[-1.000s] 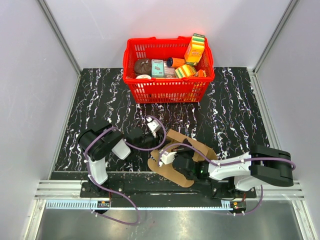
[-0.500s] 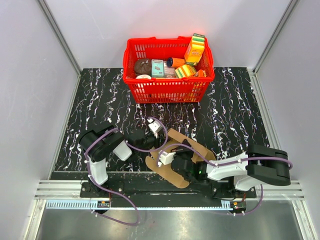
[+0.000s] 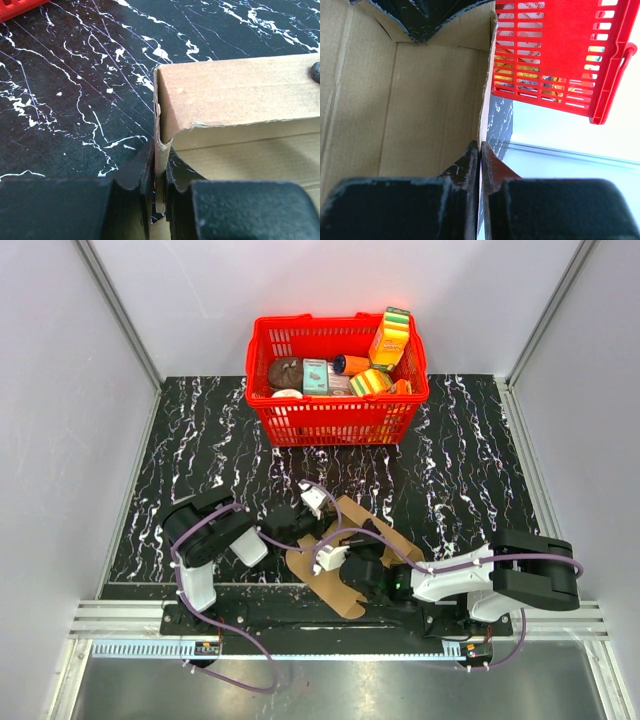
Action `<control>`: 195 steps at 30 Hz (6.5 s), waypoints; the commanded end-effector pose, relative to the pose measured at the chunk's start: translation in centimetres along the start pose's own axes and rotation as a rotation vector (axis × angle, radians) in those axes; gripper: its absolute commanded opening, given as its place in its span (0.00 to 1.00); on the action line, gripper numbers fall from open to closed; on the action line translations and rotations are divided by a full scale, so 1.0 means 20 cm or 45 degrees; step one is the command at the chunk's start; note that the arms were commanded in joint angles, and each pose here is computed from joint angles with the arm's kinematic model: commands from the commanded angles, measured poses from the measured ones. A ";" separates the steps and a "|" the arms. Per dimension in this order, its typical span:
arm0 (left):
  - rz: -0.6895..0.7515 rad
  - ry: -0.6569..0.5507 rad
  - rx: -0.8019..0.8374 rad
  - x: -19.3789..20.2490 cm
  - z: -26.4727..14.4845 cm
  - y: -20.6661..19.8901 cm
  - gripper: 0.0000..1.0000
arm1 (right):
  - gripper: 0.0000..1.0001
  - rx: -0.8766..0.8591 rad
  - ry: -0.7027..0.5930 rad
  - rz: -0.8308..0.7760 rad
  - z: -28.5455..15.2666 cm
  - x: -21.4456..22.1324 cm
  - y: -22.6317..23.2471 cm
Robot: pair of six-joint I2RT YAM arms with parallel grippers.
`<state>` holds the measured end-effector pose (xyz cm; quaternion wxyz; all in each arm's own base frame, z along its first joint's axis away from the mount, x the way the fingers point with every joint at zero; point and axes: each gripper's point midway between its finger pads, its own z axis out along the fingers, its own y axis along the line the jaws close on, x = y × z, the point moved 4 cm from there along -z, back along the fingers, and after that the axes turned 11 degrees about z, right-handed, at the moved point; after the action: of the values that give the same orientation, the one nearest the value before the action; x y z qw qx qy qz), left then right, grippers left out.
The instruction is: Fold the paper box
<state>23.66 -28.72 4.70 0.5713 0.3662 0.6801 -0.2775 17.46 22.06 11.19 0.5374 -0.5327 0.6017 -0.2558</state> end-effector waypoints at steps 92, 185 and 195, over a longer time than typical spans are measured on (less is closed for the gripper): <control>0.015 -0.255 -0.215 -0.14 -0.08 -0.04 0.00 | 0.00 -0.714 0.084 2.170 -0.12 -0.29 -0.47; -0.098 -0.331 -0.133 -0.35 -0.39 -0.15 0.65 | 0.00 -0.678 0.357 2.086 0.09 -0.18 -0.10; -0.086 -0.254 -0.249 -0.36 -0.45 -0.09 0.60 | 0.00 -0.732 0.376 2.073 0.08 -0.18 -0.06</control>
<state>16.89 -24.40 12.93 0.6528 0.2759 0.6416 -0.2933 19.00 25.26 13.35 0.3203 -0.0033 0.8988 0.2992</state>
